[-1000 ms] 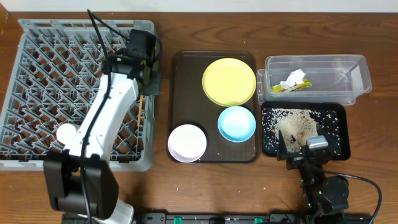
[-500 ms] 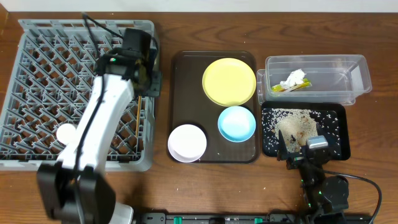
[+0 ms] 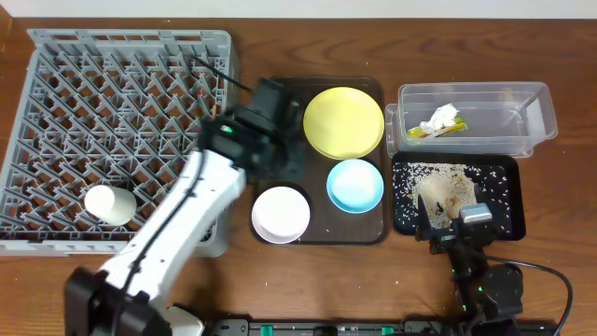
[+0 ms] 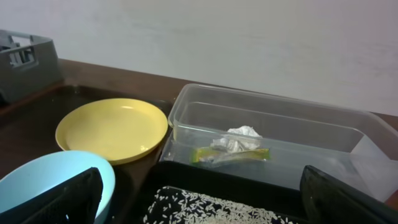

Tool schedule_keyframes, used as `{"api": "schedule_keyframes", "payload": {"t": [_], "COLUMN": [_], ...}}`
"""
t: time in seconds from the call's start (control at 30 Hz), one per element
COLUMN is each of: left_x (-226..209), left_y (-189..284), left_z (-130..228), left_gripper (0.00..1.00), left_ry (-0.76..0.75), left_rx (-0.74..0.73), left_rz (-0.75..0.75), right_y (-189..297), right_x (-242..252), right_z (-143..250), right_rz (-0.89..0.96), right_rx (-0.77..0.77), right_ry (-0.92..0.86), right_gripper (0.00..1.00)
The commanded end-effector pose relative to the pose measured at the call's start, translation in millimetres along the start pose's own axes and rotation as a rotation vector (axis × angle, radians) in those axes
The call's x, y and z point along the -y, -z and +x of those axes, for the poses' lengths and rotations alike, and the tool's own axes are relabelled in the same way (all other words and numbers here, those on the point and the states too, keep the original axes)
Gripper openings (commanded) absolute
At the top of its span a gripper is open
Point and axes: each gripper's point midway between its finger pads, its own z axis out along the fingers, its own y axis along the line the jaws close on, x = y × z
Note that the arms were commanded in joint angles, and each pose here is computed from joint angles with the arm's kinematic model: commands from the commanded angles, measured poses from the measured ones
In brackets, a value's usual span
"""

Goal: Sort waste into correct bins and load items into the dishwasher
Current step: 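Reach the left gripper to the light-blue bowl and grasp its rim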

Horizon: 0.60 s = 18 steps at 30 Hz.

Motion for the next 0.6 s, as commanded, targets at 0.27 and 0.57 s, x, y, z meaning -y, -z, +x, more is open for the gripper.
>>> {"api": "schedule_keyframes", "payload": {"t": [0.27,0.57], "left_x": [23.8,50.2], "left_y": [-97.8,-149.7], "left_z": [1.1,28.5], "left_gripper": [0.42,0.41], "left_ry": [-0.058,-0.036], "left_rx": [-0.003,-0.166], "left_rz": [0.057,0.262], "right_y": [0.0,0.0], "right_x": [1.8,1.8], "right_z": [1.2,1.2], "right_rz": [0.006,0.006], "right_rx": [0.0,0.0], "right_ry": [-0.013,-0.013], "right_gripper": [0.99,0.99]}}
